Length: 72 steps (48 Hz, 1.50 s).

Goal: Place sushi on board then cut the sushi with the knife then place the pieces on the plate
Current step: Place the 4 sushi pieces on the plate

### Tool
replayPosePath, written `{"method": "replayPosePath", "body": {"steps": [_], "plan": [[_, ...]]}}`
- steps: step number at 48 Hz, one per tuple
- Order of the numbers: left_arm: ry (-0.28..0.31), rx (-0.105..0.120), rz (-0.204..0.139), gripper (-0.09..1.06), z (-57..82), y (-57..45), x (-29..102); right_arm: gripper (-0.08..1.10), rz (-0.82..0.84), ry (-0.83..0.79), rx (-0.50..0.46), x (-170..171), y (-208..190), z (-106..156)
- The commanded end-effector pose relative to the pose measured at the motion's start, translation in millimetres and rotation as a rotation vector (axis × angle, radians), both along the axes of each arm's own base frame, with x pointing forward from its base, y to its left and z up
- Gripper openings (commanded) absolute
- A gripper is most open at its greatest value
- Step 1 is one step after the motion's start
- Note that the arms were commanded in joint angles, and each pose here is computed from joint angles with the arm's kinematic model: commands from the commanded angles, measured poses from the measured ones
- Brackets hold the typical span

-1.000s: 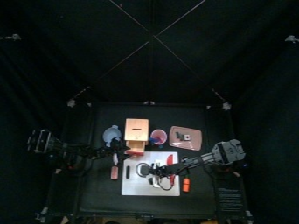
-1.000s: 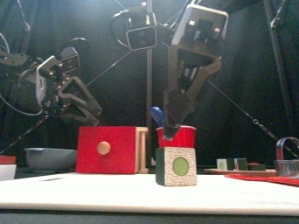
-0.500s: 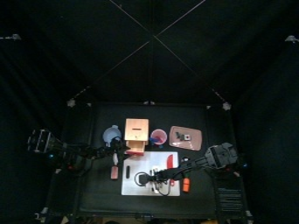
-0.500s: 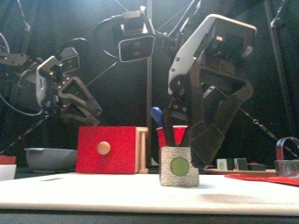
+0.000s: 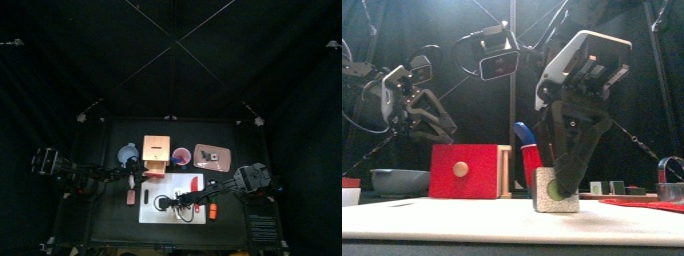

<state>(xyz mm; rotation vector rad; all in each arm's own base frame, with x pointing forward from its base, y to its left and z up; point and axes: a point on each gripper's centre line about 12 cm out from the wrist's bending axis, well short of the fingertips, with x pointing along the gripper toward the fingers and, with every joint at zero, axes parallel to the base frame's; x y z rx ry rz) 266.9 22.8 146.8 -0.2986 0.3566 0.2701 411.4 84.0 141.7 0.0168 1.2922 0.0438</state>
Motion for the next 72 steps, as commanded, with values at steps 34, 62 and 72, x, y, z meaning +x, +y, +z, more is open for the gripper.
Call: {"method": "replayPosePath", "body": {"steps": [34,62,72], "plan": [[-0.020,0.006,-0.010,0.86,5.6,-2.1,5.0,0.56,-0.973,-0.081,0.001,-223.9,-154.3,22.6],[-0.014,0.032,-0.063,0.86,4.5,-10.2,5.3,0.65,-1.322,-0.227,-0.034,-268.9,-225.3,-10.5],[-0.011,0.032,-0.064,0.86,3.6,-10.3,4.4,0.84,-1.336,-0.261,0.010,-263.4,-224.1,-10.3]]}}
